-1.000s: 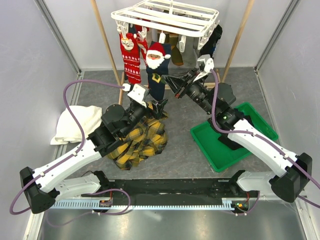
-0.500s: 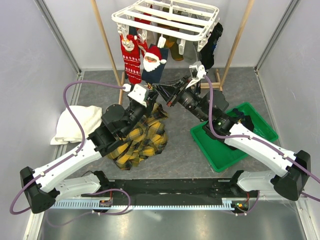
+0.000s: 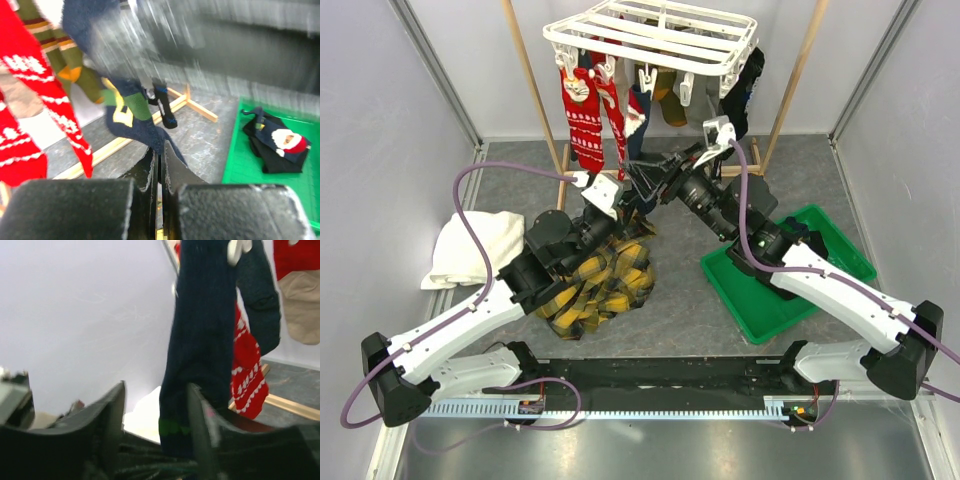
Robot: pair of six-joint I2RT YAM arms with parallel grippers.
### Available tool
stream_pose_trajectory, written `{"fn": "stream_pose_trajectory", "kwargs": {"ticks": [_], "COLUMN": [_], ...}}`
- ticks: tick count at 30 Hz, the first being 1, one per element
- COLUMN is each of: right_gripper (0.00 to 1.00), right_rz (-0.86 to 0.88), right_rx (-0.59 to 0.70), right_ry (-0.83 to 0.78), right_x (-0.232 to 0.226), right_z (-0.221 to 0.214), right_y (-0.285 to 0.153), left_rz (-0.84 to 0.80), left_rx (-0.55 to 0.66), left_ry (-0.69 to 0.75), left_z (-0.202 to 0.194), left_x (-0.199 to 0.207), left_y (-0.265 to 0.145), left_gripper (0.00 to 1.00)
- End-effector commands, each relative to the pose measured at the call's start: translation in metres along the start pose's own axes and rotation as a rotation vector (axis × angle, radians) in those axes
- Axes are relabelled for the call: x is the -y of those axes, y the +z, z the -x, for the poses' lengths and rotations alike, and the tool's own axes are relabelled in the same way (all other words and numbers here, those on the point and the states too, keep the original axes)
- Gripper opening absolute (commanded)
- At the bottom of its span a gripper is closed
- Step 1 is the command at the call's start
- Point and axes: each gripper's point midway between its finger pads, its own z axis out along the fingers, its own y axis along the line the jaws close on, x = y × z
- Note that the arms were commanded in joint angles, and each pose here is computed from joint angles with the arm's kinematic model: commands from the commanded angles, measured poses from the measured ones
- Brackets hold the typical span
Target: Remove the socks clipped to the hanger
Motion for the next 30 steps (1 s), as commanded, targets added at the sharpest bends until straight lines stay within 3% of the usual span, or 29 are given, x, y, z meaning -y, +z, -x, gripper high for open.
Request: {"fn": "stream_pose_trajectory", "kwargs": {"ticks": [1, 8, 17, 30], "right_gripper": [0.66, 0.76, 0.76, 0.74], "right_rz": [-0.046, -0.178, -0.35, -0.518], "right_rx": [0.108, 0.125, 0.17, 0.158], "right_ry": [-0.008, -0.032, -0.122, -0.286], "right_x": [-0.008, 0.005, 0.018, 0.04], "right_z": [0.05, 0.07, 0.106, 0.107], "right_y": [0.009, 0.027, 0.041, 0.063], "left_rz": [-0.105, -0.138, -0.144, -0.152], "left_rx": [0.088, 0.093, 0.098, 0.094], "left_ry": [0.014, 0.001, -0.002, -0.003], "left_z": [0.022, 0.022, 0.024, 0.023], "left_x": [0.017, 0.023, 0.024, 0.026], "left_y": [-0.004, -0.005, -0.005, -0.005], "left_gripper": [0.02, 0.02, 0.02, 0.02]}}
